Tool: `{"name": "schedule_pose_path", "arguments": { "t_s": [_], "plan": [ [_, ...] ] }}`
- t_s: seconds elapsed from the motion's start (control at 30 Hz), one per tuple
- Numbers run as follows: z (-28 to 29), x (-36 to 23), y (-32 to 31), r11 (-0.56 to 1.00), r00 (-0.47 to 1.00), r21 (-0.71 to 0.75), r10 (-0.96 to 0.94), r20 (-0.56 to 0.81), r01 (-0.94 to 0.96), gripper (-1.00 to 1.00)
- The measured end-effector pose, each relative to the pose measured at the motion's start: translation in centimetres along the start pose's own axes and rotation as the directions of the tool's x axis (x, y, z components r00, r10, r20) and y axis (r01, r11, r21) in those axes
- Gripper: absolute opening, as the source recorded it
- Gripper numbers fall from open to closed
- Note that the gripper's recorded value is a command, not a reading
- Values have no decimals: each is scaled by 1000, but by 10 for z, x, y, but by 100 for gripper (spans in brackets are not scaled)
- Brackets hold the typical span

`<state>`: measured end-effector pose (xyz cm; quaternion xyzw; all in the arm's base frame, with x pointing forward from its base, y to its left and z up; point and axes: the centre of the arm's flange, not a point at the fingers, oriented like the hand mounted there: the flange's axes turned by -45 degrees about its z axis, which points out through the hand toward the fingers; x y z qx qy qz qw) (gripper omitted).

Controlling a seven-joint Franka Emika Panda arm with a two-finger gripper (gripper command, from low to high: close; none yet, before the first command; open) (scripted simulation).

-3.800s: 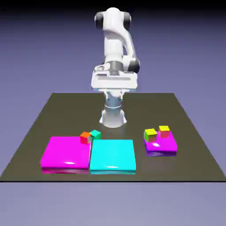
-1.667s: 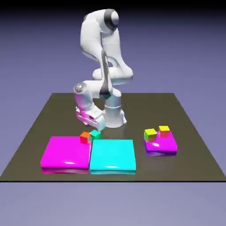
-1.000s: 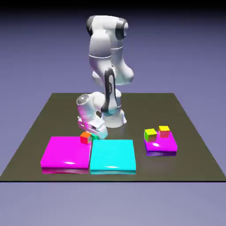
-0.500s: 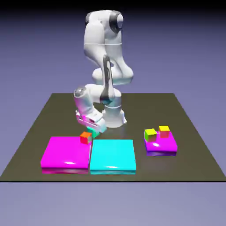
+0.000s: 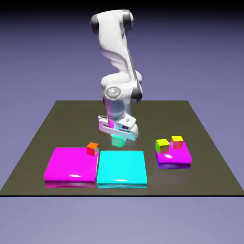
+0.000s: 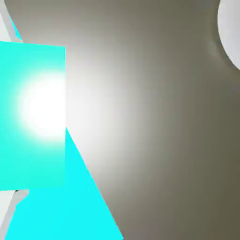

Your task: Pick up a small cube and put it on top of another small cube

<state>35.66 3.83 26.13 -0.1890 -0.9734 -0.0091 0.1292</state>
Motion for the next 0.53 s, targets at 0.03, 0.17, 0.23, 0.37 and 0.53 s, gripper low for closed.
{"name": "schedule_pose_path", "arguments": {
  "t_s": [0.03, 0.17, 0.23, 0.37, 0.53],
  "plan": [
    [-6, 7, 21, 1000, 1000, 5, -28, 0, 28, -100],
    [-28, 51, 105, 989, 990, 19, -144, -9, 144, -100],
    [-36, 83, 143, 979, 979, 25, -204, -19, 204, -100],
    [8, 80, 145, 978, 978, 22, -206, -22, 206, -100],
    [19, 79, 145, 978, 978, 20, -205, -22, 206, 100]
  ]
}}
